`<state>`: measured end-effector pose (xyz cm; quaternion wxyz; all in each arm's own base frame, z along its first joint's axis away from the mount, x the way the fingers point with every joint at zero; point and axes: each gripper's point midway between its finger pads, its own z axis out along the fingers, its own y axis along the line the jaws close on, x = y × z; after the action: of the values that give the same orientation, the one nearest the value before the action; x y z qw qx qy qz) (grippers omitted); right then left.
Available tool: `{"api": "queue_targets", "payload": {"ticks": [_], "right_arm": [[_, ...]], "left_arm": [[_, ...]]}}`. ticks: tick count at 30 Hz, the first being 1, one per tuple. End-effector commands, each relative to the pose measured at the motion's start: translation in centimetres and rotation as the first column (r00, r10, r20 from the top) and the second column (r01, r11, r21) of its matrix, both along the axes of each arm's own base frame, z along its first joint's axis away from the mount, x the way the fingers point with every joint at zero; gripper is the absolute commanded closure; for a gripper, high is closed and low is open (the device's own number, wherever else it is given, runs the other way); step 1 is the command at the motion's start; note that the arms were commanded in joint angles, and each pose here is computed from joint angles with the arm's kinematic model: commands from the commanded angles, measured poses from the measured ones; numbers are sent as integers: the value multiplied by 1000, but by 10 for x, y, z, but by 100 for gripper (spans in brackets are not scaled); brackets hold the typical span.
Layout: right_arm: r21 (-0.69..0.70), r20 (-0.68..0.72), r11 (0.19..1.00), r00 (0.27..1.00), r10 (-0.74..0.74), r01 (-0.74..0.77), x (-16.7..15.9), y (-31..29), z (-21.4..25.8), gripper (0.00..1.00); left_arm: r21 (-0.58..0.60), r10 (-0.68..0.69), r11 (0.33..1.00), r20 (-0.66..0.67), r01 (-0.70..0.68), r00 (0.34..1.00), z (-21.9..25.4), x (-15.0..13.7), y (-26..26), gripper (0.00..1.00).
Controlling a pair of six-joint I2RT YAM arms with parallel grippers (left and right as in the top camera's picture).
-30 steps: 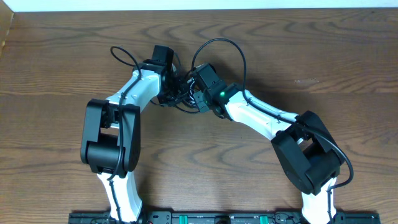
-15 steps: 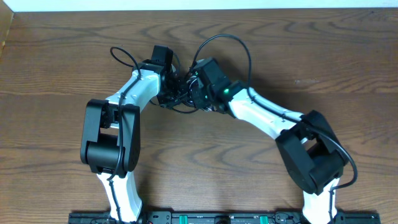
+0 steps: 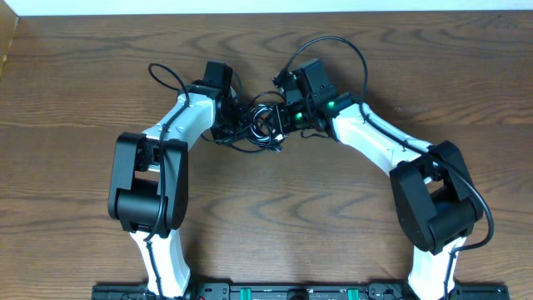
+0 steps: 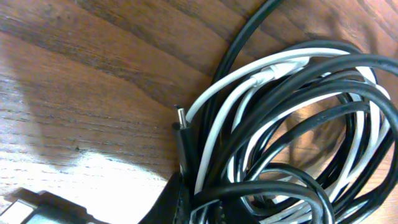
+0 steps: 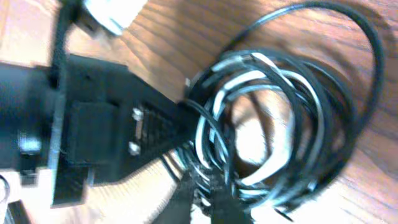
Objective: Untangle cables
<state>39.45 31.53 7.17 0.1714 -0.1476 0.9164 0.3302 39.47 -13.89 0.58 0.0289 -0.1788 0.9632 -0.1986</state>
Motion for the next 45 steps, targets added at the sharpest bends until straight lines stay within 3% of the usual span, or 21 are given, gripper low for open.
{"api": "queue_targets", "payload": {"ticks": [1,6,10,19,28,29,30,36,45], "right_arm": [[-52,60,999,998,14,-10,0,-5,8,78],[-168,117,985,993,-23,42,4,-10,-2,65],[-247,159,965,986,-46,85,7,-13,-11,62],[-275,154,959,988,-22,64,7,-3,-42,62],[-286,134,957,991,-13,51,3,0,-55,78],[-285,133,957,991,-12,50,3,0,-55,85],[-285,133,957,991,-12,50,3,0,-55,99],[-169,144,984,986,85,-60,-6,11,-11,99],[16,212,994,971,107,-113,-9,12,69,99]], "left_arm": [[-1,1,1000,-23,-1,1000,-7,-4,0,92],[-1,1,1000,-22,-1,1000,-7,-4,0,92],[-1,1,1000,-22,-1,1000,-7,-4,0,92],[-1,1,1000,-22,-1,1000,-7,-4,0,92],[-1,1,1000,-22,-1,1000,-7,-4,0,92],[-1,1,1000,-22,-1,1000,-7,-4,0,92],[-1,1,1000,-22,-1,1000,-7,-4,0,92],[-1,1,1000,-22,-1,1000,-7,-4,0,93],[-1,1,1000,-23,-1,1000,-7,-4,0,92]]}}
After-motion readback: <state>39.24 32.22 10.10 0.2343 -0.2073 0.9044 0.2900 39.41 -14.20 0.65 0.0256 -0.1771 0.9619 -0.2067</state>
